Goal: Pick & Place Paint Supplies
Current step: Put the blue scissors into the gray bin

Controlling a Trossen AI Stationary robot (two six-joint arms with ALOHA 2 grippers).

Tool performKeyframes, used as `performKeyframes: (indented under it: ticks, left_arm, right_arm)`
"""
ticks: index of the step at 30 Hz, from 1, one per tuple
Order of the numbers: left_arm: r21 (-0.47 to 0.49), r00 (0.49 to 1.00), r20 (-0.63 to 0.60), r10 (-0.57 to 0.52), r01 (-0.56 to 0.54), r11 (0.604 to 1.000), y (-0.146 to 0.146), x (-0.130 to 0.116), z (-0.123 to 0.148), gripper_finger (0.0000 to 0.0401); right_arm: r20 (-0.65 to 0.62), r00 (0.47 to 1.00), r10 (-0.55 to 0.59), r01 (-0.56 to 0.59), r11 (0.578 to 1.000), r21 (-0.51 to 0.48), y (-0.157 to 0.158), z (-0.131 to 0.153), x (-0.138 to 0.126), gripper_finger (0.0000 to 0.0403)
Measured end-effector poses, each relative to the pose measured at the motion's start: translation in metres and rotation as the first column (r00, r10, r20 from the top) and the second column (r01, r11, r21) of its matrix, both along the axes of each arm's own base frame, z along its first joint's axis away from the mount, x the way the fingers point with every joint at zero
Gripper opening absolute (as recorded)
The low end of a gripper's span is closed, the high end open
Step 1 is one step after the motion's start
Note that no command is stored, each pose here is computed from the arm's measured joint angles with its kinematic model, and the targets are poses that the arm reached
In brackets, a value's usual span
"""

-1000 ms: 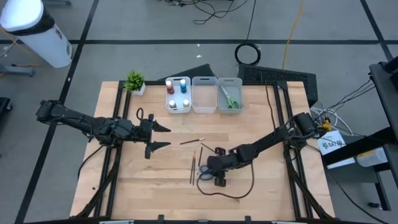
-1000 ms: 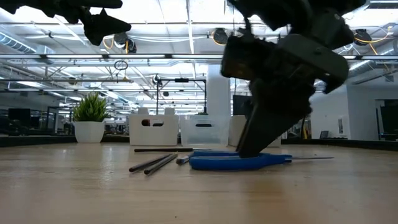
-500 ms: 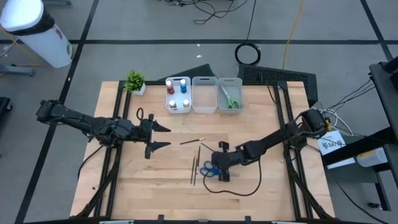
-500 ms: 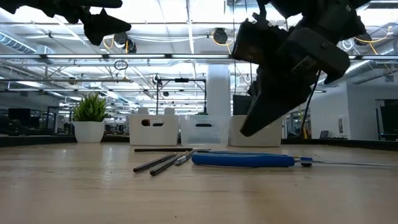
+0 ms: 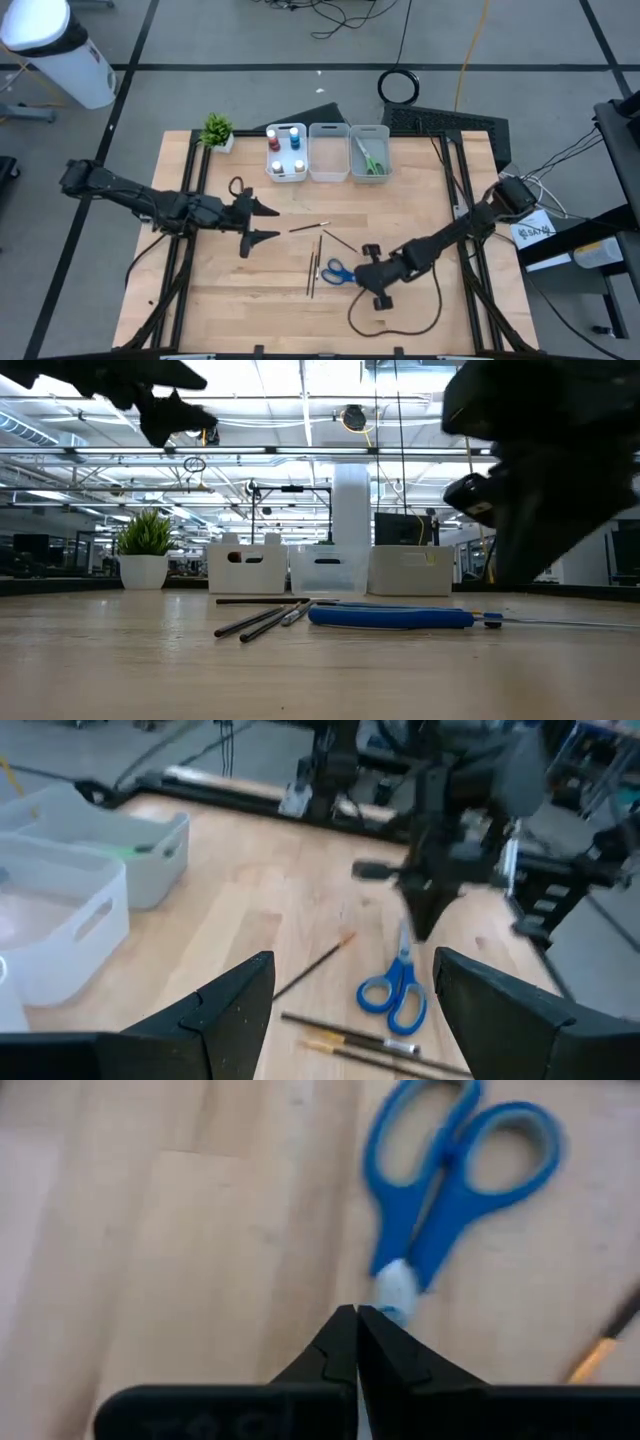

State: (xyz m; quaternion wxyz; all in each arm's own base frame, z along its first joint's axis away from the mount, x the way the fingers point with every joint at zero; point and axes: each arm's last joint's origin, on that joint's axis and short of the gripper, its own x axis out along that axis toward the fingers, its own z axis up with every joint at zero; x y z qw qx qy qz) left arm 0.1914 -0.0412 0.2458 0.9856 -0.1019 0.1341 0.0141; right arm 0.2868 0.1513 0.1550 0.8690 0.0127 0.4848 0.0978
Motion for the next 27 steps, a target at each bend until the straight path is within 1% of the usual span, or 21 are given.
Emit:
performKeyframes:
  ticks: [2,4,6,9,13,16,19,24,27]
  left_arm:
    - [0.008,1.0,-0.021,-0.001,0.001,1.0,-0.002,0.007,-0.006,0.0285]
    - [0.009,1.0,-0.014,-0.001,0.001,1.0,-0.004,0.015,-0.01,0.0285]
    - [0.018,1.0,-0.026,-0.002,0.003,1.0,-0.005,0.021,-0.016,0.0285]
    - [0.03,1.0,-0.011,-0.007,0.007,1.0,-0.007,0.031,-0.021,0.0285]
    - [0.039,1.0,-0.023,-0.01,0.01,0.999,-0.01,0.04,-0.031,0.0285]
    - [0.041,0.999,-0.038,-0.014,0.015,0.999,-0.011,0.044,-0.036,0.0285]
    - [0.038,0.998,-0.051,-0.031,0.033,0.999,-0.012,0.046,-0.039,0.0285]
    - [0.016,0.999,-0.028,-0.031,0.032,0.999,-0.012,0.046,-0.037,0.0285]
    - [0.0,0.999,-0.002,-0.035,0.035,0.999,-0.014,0.047,-0.034,0.0285]
  right_arm:
    - [-0.008,1.0,0.02,-0.02,1.0,-0.011,0.008,0.0,-0.005,0.0]
    - [-0.033,0.999,0.018,-0.019,0.999,-0.045,0.012,-0.001,-0.012,0.0]
    - [-0.057,0.998,0.0,-0.004,0.997,-0.078,0.014,-0.003,-0.016,0.0]
    - [-0.08,0.996,-0.043,0.033,0.992,-0.122,0.011,-0.005,-0.02,0.0]
    - [-0.098,0.994,-0.057,0.044,0.991,-0.127,0.01,-0.007,-0.022,0.0]
    - [-0.092,0.994,-0.056,0.045,0.992,-0.115,0.008,-0.014,-0.025,0.0]
    - [-0.089,0.994,-0.067,0.06,0.995,-0.081,0.006,-0.022,-0.03,0.0]
    - [-0.12,0.985,-0.121,0.113,0.991,-0.076,-0.002,-0.038,-0.042,0.0]
    - [-0.134,0.982,-0.132,0.122,0.989,-0.078,-0.006,-0.046,-0.048,0.0]
